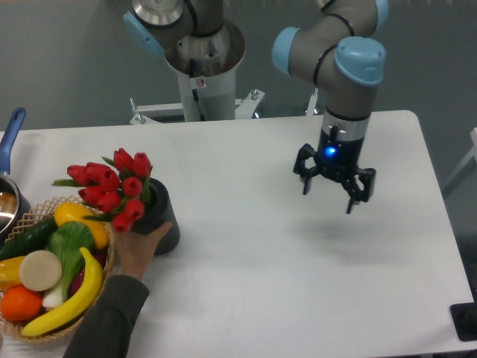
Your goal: Insert the flowers into the vase
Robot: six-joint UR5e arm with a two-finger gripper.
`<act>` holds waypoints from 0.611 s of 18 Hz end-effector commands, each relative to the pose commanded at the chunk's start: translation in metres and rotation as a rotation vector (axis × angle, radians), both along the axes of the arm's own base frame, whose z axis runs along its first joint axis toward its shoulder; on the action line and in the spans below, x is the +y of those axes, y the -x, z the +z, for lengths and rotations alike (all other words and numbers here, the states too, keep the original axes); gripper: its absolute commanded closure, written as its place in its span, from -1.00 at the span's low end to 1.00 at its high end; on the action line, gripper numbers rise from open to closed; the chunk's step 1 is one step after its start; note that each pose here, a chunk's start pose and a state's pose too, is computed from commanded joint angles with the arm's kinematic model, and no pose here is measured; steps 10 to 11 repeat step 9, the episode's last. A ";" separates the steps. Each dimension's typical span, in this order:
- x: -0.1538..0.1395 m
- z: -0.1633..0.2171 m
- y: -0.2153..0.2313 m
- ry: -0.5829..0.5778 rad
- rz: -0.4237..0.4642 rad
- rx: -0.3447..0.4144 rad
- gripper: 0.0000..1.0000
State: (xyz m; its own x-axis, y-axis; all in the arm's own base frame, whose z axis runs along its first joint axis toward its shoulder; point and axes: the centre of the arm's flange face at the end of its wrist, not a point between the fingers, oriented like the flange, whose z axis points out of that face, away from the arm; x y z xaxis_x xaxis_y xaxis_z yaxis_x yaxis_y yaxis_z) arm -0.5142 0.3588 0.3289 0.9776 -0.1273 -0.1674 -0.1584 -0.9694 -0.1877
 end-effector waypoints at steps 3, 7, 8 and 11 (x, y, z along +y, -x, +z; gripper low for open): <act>0.005 0.009 0.019 0.070 -0.007 -0.027 -1.00; 0.003 0.002 0.027 0.160 -0.041 -0.018 -1.00; 0.002 0.000 0.029 0.175 -0.038 -0.014 -1.00; 0.001 0.000 0.030 0.180 -0.037 -0.011 -1.00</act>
